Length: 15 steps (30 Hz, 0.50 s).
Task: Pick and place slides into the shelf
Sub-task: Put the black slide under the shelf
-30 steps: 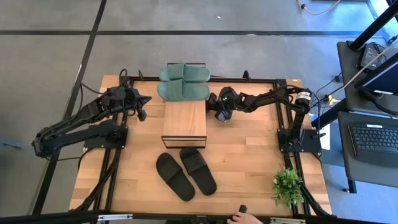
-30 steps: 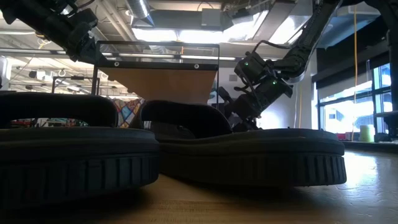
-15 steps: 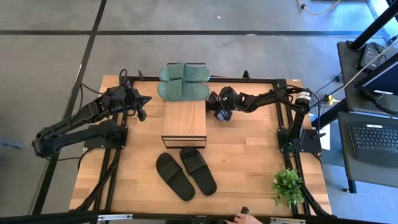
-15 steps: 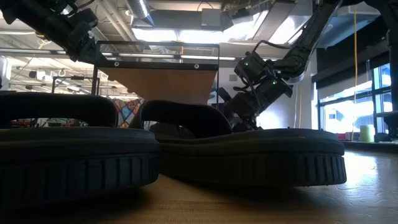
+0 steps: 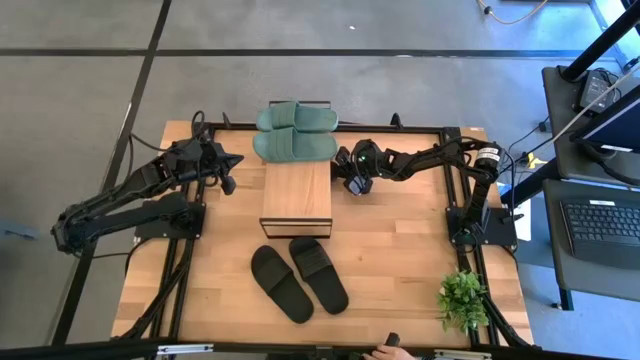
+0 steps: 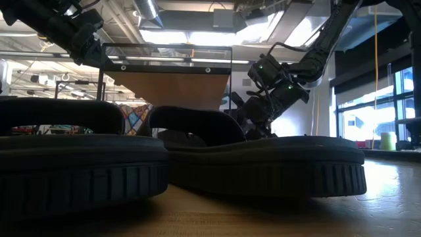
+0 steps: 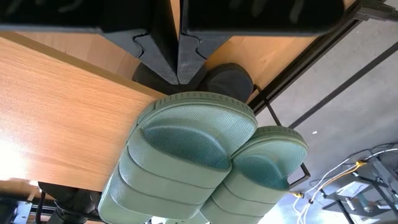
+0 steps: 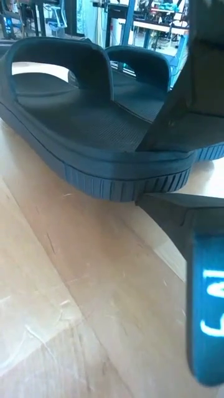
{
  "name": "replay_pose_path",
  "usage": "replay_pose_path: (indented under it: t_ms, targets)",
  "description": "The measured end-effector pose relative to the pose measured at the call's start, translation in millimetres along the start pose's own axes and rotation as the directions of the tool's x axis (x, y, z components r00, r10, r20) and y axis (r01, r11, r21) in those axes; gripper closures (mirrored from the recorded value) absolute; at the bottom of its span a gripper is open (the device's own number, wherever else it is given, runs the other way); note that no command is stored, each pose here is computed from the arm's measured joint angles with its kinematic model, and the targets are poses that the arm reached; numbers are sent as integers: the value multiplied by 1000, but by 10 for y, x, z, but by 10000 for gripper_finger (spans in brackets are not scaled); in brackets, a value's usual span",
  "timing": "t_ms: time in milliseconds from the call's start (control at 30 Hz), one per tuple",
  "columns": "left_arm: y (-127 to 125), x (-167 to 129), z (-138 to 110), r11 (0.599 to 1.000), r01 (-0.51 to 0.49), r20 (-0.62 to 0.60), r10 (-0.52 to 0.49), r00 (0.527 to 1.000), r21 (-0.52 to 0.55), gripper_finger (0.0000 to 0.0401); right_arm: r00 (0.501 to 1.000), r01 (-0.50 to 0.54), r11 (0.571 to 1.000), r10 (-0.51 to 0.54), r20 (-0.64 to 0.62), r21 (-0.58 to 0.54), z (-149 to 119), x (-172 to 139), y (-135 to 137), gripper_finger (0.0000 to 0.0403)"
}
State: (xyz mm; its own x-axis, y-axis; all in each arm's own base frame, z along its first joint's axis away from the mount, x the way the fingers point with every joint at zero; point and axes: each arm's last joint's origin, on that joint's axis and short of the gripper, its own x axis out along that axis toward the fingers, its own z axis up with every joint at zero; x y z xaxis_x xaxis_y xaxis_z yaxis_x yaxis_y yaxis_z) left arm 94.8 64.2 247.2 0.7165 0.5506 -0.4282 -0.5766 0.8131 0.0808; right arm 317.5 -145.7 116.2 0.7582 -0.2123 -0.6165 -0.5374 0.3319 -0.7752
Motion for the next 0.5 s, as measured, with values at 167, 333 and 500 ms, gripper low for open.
replay_pose_path:
  t_ms: [167,333,500]
  targets:
    - [0,0,0,1000,0,0,0,1000,-1,401,1000,0,1000,0,5,-3,25,3,1,304]
    - [0,0,-1,1000,0,0,0,1000,-1,401,1000,0,1000,0,12,-8,58,7,2,304]
    - [0,0,-1,1000,0,-1,0,1000,-1,401,1000,0,1000,0,14,-7,70,8,3,304]
